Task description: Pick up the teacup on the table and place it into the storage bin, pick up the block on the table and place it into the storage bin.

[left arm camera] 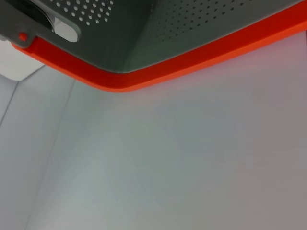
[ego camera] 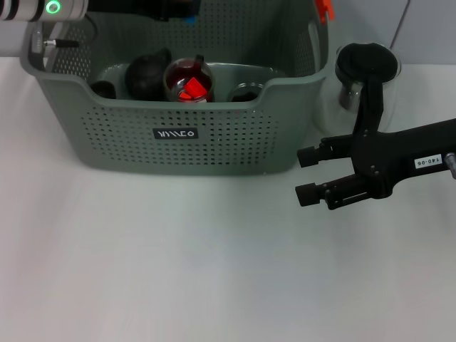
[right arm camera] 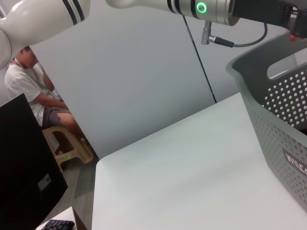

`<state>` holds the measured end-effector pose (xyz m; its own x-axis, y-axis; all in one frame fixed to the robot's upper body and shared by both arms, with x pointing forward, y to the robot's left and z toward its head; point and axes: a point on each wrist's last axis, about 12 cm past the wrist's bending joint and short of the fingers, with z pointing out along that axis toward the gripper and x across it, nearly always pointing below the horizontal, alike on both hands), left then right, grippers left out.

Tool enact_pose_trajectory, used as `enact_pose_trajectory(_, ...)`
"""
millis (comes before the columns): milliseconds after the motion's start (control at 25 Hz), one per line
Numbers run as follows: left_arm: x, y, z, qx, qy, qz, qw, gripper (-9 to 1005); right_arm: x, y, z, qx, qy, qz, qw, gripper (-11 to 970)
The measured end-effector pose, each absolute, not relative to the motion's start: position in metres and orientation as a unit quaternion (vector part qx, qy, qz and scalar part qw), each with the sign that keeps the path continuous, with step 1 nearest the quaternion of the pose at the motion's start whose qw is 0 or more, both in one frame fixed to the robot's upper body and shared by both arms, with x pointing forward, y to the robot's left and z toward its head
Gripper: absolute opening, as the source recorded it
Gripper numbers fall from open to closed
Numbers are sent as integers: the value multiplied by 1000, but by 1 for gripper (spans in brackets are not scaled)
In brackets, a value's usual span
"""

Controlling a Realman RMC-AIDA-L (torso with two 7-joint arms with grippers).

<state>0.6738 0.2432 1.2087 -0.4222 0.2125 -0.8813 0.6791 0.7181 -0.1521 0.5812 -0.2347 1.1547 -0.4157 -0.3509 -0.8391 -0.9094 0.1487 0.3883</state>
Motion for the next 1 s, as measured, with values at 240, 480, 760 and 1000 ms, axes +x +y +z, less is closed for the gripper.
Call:
enact_pose_trajectory(240, 676, 246, 1208, 263, 811, -246, 461, 450, 582, -235, 1155, -455, 696, 466, 302, 915)
enact_pose_trajectory(480, 675, 259, 1205, 224, 827, -229, 462, 672, 584, -235, 1157, -461, 691, 462, 310, 915)
enact_pose_trajectory(760, 618, 268, 1226, 248, 781, -276, 503, 913, 593, -231, 1169, -445, 668, 467, 370, 915)
enact_pose_trajectory(1000, 577, 274, 1222, 254, 770, -285, 510, 956, 597, -216, 1168, -440, 653, 467, 402, 916)
